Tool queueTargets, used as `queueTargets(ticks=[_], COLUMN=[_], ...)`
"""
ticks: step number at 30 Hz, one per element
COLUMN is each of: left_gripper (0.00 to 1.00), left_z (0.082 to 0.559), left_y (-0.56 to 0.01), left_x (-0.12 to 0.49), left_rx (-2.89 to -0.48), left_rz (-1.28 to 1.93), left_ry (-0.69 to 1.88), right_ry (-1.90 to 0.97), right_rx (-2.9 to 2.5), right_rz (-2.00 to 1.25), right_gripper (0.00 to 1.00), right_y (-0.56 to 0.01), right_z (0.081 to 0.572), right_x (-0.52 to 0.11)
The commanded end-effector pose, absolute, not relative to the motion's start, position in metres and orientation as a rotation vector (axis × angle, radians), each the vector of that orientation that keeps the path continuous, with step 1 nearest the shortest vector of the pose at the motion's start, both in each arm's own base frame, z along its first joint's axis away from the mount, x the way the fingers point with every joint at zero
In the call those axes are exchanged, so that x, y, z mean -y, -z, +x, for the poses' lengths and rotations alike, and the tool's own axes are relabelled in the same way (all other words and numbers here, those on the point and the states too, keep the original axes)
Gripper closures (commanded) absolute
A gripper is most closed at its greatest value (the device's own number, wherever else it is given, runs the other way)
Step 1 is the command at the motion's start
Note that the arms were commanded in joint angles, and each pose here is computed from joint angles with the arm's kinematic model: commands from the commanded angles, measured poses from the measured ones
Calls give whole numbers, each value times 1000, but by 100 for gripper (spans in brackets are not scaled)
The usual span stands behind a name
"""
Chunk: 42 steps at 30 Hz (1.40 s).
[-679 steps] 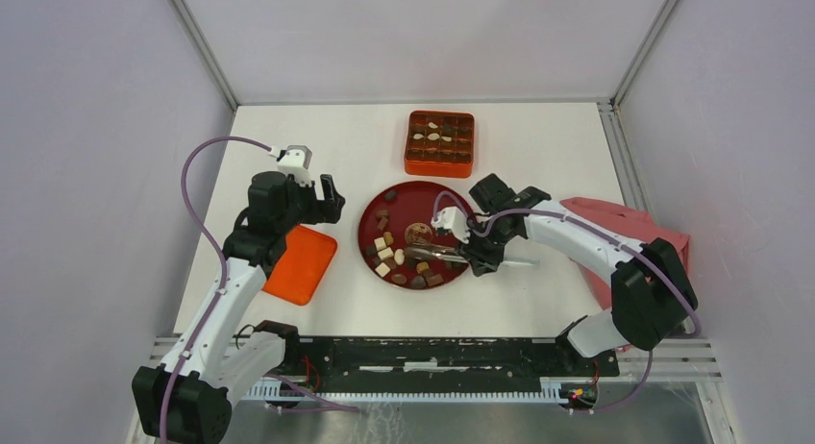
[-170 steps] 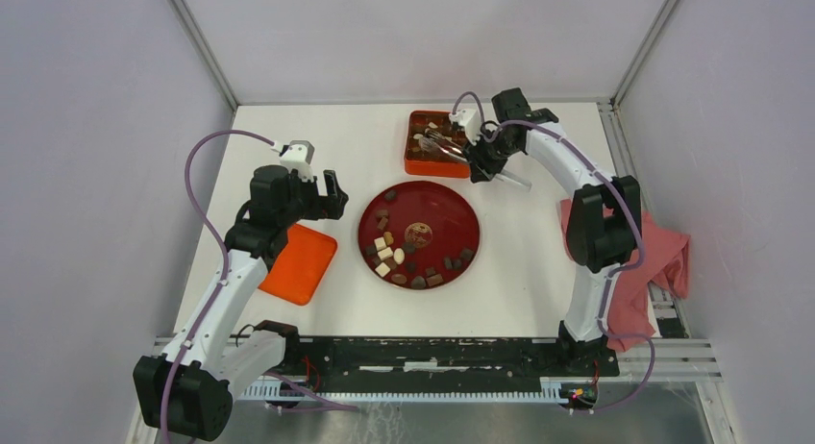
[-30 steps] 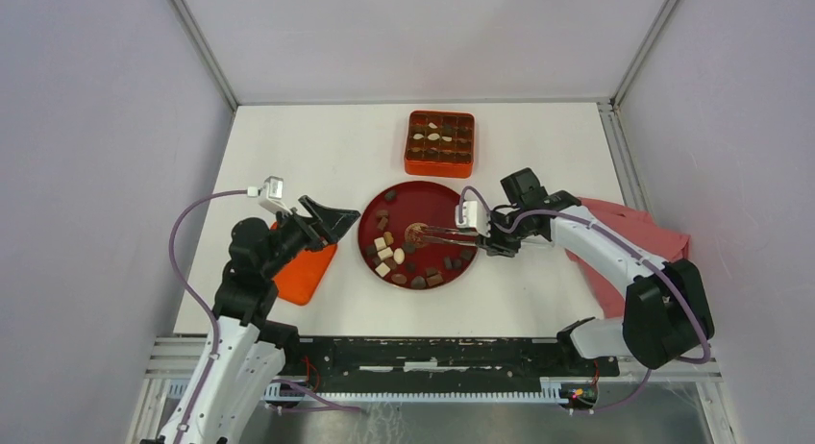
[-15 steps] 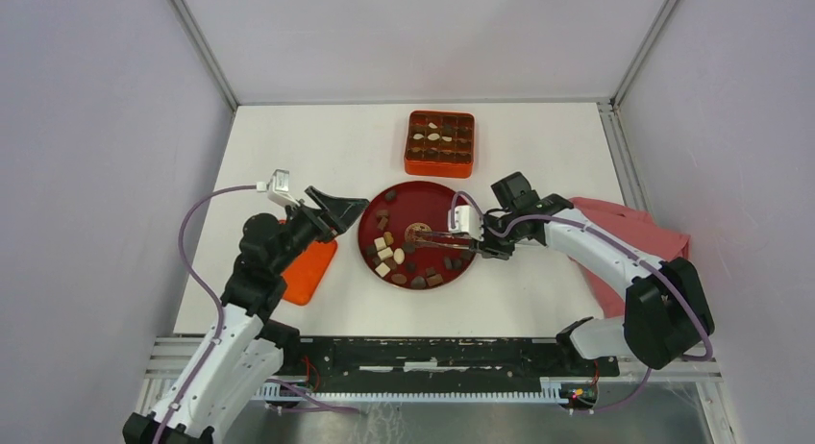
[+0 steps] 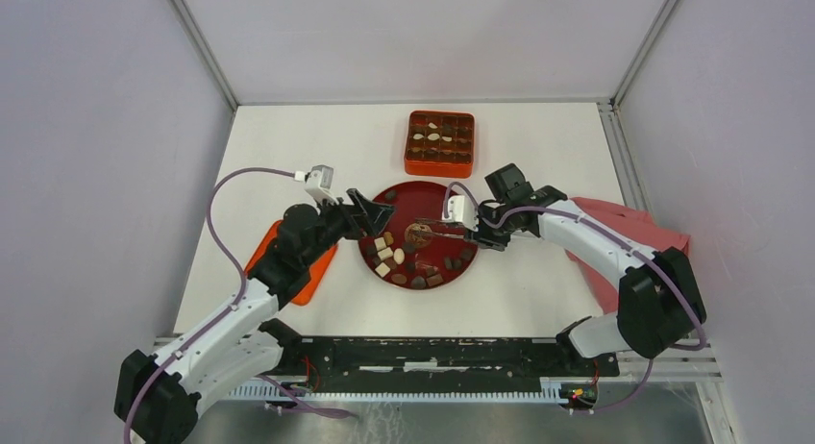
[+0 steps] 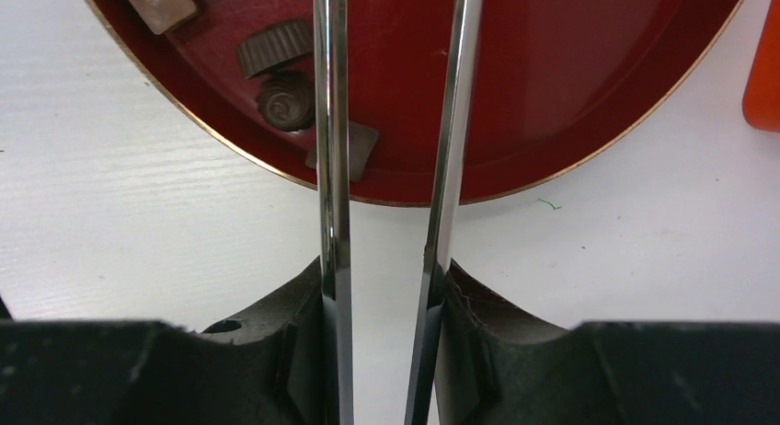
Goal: Pack the chocolate
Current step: Pick up the fake chocolate from the plate.
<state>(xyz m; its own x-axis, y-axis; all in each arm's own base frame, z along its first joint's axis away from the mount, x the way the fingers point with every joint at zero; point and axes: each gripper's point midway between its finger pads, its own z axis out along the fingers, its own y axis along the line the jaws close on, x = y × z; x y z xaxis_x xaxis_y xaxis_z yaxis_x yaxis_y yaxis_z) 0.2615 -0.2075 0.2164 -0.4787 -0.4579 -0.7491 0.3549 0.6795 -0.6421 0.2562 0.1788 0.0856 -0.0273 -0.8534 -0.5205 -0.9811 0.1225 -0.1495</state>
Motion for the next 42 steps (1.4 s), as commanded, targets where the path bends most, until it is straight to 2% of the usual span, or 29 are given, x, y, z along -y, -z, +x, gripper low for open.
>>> queueTargets(ticks=[1, 10, 17, 22, 42], left_gripper=[7, 7, 8, 8, 7], left_z=[283, 303, 303, 297, 283], left_y=[-262, -291, -270, -270, -266], left_x=[203, 197, 191, 198, 182], left_rx=[-1690, -1622, -1586, -1571, -1537], left_rz=[42, 106, 44, 109, 47], left_ry=[823, 686, 695, 718, 726], right_ry=[-235, -247, -275, -332, -320], right_rx=[-1919, -2009, -2021, -2037, -2183], right_rz=[-1760, -1787, -1856, -1892, -1847], right_gripper=[59, 58, 56, 55, 54], right_y=[-95, -75, -69, -70, -59], right_z=[279, 285, 267, 257, 261], right_x=[-179, -180, -173, -175, -191])
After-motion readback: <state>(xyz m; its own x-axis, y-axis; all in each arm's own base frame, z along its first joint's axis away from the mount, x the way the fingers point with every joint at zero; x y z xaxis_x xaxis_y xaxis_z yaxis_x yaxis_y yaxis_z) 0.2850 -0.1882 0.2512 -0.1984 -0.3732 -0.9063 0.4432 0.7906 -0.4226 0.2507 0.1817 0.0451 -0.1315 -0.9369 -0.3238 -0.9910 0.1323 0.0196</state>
